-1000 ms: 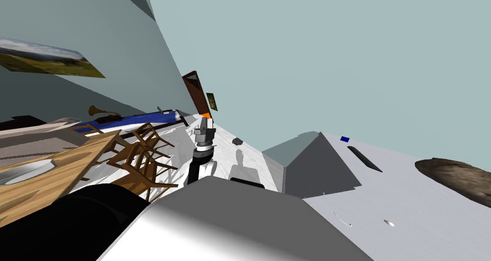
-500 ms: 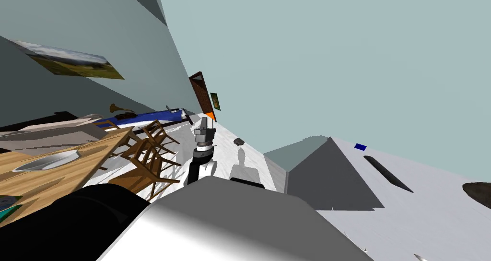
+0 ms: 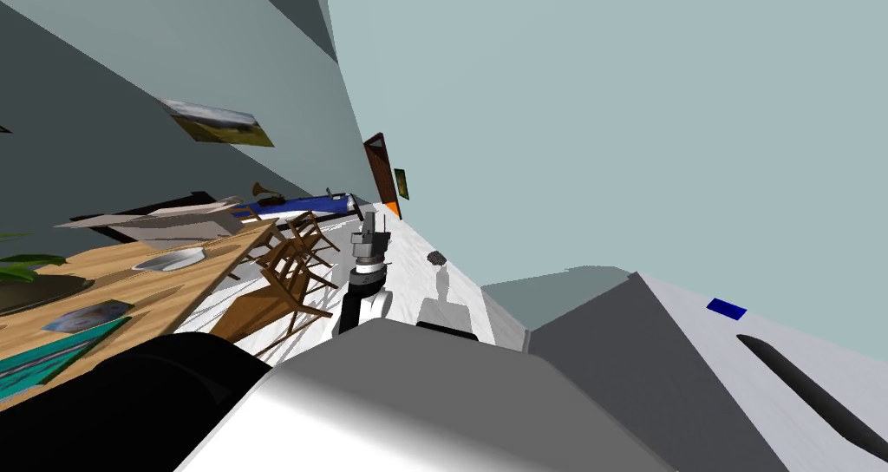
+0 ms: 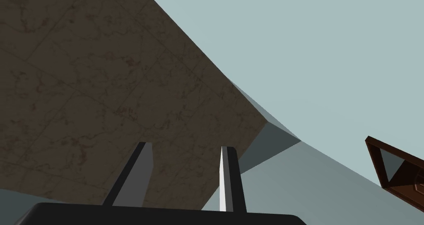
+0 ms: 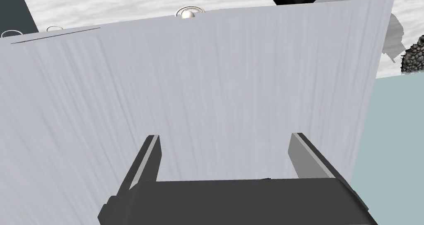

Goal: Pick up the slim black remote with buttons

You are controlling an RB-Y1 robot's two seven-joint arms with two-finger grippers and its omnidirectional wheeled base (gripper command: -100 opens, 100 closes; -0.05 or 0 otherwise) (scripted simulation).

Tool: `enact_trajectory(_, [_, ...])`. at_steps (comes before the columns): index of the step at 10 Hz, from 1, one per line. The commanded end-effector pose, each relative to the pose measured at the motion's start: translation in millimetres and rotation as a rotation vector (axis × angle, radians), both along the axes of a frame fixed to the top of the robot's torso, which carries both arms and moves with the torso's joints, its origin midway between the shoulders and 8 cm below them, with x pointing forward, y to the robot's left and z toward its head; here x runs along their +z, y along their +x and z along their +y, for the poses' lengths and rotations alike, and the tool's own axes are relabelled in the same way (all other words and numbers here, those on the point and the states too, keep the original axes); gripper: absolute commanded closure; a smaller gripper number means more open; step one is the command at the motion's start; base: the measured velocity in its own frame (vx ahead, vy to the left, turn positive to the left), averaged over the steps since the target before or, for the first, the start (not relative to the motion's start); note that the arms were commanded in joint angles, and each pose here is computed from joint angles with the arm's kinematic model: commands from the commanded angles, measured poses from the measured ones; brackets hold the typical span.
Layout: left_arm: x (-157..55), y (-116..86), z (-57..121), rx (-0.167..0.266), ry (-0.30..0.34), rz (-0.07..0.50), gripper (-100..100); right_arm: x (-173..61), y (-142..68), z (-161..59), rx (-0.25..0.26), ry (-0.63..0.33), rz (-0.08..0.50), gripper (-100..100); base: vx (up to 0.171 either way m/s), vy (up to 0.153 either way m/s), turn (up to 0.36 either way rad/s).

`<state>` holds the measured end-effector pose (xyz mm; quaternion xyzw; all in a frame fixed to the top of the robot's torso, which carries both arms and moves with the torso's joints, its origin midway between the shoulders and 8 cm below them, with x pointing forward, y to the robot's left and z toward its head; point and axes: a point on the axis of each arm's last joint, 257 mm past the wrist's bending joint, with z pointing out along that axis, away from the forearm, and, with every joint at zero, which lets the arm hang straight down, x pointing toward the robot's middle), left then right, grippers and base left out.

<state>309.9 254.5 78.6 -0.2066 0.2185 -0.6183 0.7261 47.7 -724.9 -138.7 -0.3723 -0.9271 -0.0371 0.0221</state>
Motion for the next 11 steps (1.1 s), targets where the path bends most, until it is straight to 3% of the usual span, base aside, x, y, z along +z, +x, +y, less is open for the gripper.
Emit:
enact_trajectory(1, [0,0,0.0,0.0,0.0,0.0,0,2,2,-4,-0.01,-0.008,-0.011,-100,0.1,-0.123,0.1])
enact_trajectory(5, [0,0,0.0,0.0,0.0,0.0,0,-3,12,-9,-0.043,-0.021,-0.061,-100,0.087,-0.096,0.164])
enact_trajectory(6, [0,0,0.0,0.0,0.0,0.0,0,-1,10,-9,-0.037,-0.021,-0.052,-100,0.066,-0.077,0.077])
enact_trajectory(7, [0,0,0.0,0.0,0.0,0.0,0,-1,11,-9,-0.038,-0.021,-0.053,0,0.011,-0.014,-0.006])
enact_trajectory(8, [0,0,0.0,0.0,0.0,0.0,0,-16,9,-11,-0.06,-0.022,-0.058,-100,-0.054,-0.006,0.154])
enact_trajectory(11, [0,0,0.0,0.0,0.0,0.0,0,-18,7,-9,-0.065,-0.017,-0.057,-100,-0.054,0.002,0.062])
